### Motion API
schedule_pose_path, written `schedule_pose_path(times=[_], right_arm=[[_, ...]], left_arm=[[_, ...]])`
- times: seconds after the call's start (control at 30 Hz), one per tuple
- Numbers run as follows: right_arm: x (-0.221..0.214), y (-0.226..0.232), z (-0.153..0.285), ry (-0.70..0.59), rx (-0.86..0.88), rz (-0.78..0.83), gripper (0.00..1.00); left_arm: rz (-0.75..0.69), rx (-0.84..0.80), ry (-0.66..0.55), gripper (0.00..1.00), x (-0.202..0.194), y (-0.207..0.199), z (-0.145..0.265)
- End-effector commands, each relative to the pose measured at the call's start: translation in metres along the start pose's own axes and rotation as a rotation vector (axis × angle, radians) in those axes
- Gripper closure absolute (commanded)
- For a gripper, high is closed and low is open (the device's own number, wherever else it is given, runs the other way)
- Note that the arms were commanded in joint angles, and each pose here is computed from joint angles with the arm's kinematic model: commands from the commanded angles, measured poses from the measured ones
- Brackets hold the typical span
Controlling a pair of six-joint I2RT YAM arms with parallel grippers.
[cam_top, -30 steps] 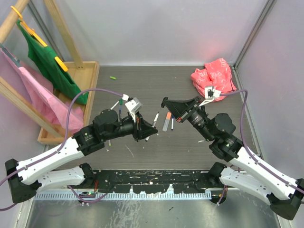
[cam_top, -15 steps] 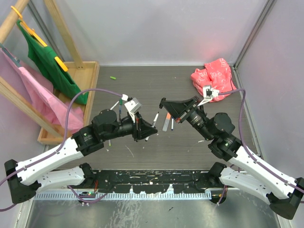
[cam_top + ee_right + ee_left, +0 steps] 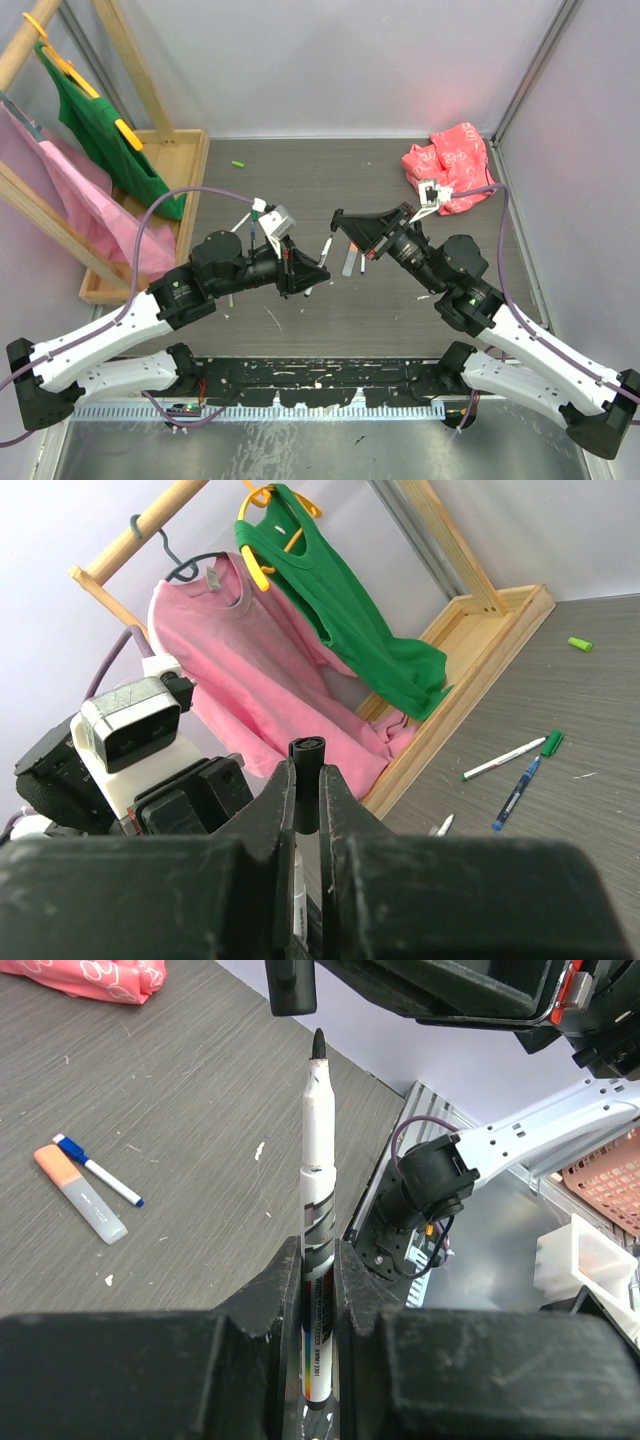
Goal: Insert the pens into the pen caps
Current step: Insert the pen cap onto the pen.
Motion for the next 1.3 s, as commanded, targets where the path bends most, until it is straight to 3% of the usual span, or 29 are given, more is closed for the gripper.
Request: schedule_pose_path(times=[0.0, 1.27], right_arm=[[0.0048, 0.0096, -0.0007, -0.014, 0.055, -0.014, 1.00], [0.0117, 0.0187, 0.0054, -0.076, 0.121, -0.056, 1.00]], left_arm=[[-0.030, -0.020, -0.100, 1.00, 0.0198, -0.0050, 0.0059], [-0.025, -0.015, -0.085, 1.00, 0.0157, -0.0041, 0.0063]])
Point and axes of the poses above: each gripper's point midway between its finger pads, its own z axis back along the fingers, its own y axis along the line the jaws close on, x = y × z, the point moved 9 cm from there along z, back along the fingers, and after that the axes turned 10 degrees about -z, right-handed, at the moved point
